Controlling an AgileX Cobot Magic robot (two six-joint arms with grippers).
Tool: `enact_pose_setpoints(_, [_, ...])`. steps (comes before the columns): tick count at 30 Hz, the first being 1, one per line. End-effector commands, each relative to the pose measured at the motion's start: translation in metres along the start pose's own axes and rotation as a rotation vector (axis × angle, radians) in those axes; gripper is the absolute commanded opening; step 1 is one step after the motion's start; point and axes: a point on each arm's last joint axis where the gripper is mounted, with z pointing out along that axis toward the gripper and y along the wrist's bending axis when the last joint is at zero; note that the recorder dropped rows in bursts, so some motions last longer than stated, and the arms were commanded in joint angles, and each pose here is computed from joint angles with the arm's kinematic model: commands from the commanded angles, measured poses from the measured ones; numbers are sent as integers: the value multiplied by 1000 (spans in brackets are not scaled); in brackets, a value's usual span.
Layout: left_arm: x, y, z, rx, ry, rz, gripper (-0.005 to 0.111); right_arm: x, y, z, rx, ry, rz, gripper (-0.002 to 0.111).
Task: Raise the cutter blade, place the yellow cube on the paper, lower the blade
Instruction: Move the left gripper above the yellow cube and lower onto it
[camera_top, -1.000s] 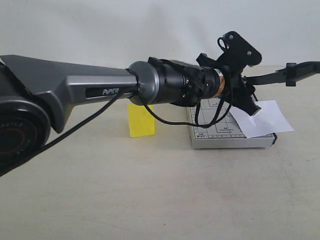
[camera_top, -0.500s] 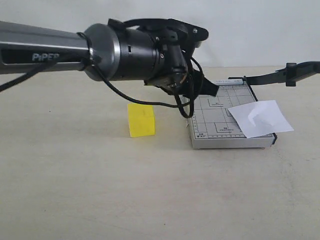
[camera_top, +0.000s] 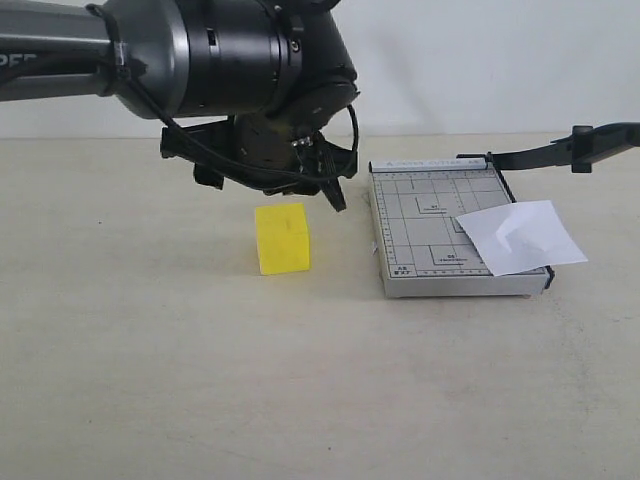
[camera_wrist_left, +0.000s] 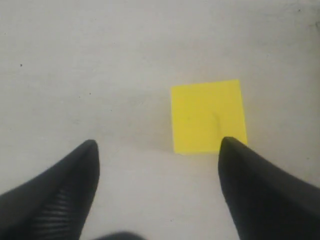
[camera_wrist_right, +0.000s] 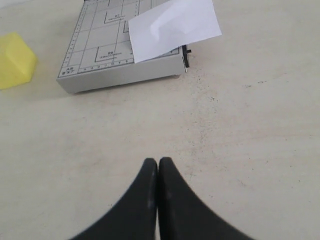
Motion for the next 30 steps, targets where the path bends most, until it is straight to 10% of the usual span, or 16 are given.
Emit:
enact_pose_setpoints(1, [3, -2, -5, 13, 14, 96, 66, 0, 0, -3, -11, -42, -5, 0])
enact_pose_setpoints(15, [7, 4, -5, -45, 64, 182, 66, -1, 1, -5, -18, -58, -4, 0])
enact_pose_setpoints(30, [2, -11, -5, 114, 17, -88, 73, -3, 7, -10, -110, -115, 201, 0])
